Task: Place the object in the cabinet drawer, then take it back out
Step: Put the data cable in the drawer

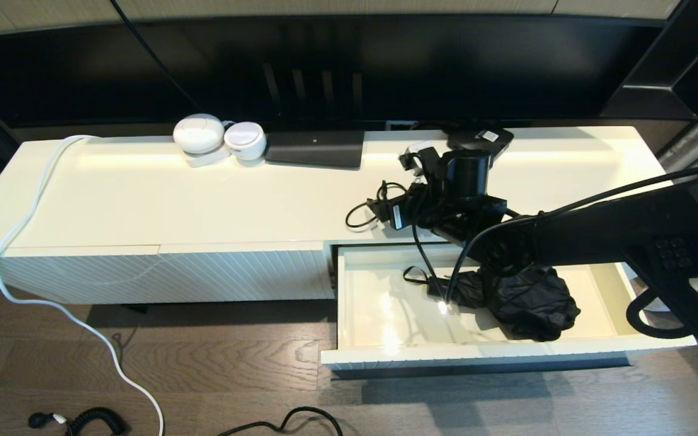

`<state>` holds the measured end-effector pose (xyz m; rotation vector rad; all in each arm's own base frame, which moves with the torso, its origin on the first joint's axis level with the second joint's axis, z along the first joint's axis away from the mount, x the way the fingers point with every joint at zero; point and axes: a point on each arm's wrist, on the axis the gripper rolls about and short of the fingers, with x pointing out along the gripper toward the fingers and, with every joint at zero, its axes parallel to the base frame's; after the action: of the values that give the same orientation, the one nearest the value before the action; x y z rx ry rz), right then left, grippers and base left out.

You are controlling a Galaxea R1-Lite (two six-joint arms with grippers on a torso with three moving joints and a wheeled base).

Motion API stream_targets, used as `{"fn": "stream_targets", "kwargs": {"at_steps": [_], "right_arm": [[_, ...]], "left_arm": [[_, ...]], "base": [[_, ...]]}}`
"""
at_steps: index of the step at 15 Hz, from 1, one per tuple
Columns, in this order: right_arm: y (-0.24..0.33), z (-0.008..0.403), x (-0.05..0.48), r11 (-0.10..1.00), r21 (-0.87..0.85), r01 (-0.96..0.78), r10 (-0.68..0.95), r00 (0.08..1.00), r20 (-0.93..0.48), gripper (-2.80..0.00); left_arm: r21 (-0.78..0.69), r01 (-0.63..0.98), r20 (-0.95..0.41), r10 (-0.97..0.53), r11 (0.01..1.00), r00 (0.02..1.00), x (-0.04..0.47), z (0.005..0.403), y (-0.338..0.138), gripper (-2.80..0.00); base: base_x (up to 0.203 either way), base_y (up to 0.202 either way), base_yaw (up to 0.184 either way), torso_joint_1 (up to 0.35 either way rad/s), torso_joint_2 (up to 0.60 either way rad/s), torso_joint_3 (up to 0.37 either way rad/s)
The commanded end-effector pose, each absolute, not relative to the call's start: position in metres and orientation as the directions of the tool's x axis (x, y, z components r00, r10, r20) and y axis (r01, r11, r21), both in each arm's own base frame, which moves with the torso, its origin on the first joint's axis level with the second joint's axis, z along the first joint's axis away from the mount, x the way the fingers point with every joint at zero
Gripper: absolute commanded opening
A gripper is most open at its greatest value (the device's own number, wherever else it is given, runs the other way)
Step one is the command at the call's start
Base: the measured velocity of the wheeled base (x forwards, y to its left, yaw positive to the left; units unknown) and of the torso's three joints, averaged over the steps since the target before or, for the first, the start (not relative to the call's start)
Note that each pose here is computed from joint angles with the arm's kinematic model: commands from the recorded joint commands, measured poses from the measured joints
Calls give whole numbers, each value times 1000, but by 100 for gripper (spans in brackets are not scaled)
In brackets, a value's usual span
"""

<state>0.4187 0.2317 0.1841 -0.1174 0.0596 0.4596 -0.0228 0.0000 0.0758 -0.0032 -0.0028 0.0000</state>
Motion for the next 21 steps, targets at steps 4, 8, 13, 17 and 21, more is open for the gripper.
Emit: {"fn": "stream_targets", "kwargs": {"at_steps": [4, 8, 13, 17, 21], "right_arm": [[234, 177, 423, 894, -133, -428, 423, 904, -67, 0], [233, 170, 429, 900, -137, -413, 411, 910, -49, 0], [232, 173, 433, 908, -137, -397, 397, 918, -29, 0], [231, 177, 432, 916, -135, -379, 380, 925, -20, 0], [229, 178, 430, 917, -136, -375, 374, 927, -31, 0]], "left_arm": [[-3, -2, 3, 2, 1000, 1000, -23, 76, 0, -280], [-3, 0, 3, 0, 1000, 1000, -23, 76, 0, -280], [-3, -2, 3, 2, 1000, 1000, -23, 76, 0, -280], [-3, 0, 2, 0, 1000, 1000, -23, 75, 0, -280], [-3, 0, 3, 0, 1000, 1000, -23, 76, 0, -280]], "base": [[0, 0, 0, 0, 0, 0], [0, 0, 0, 0, 0, 0], [0, 0, 0, 0, 0, 0], [0, 0, 0, 0, 0, 0], [0, 0, 0, 0, 0, 0]]}}
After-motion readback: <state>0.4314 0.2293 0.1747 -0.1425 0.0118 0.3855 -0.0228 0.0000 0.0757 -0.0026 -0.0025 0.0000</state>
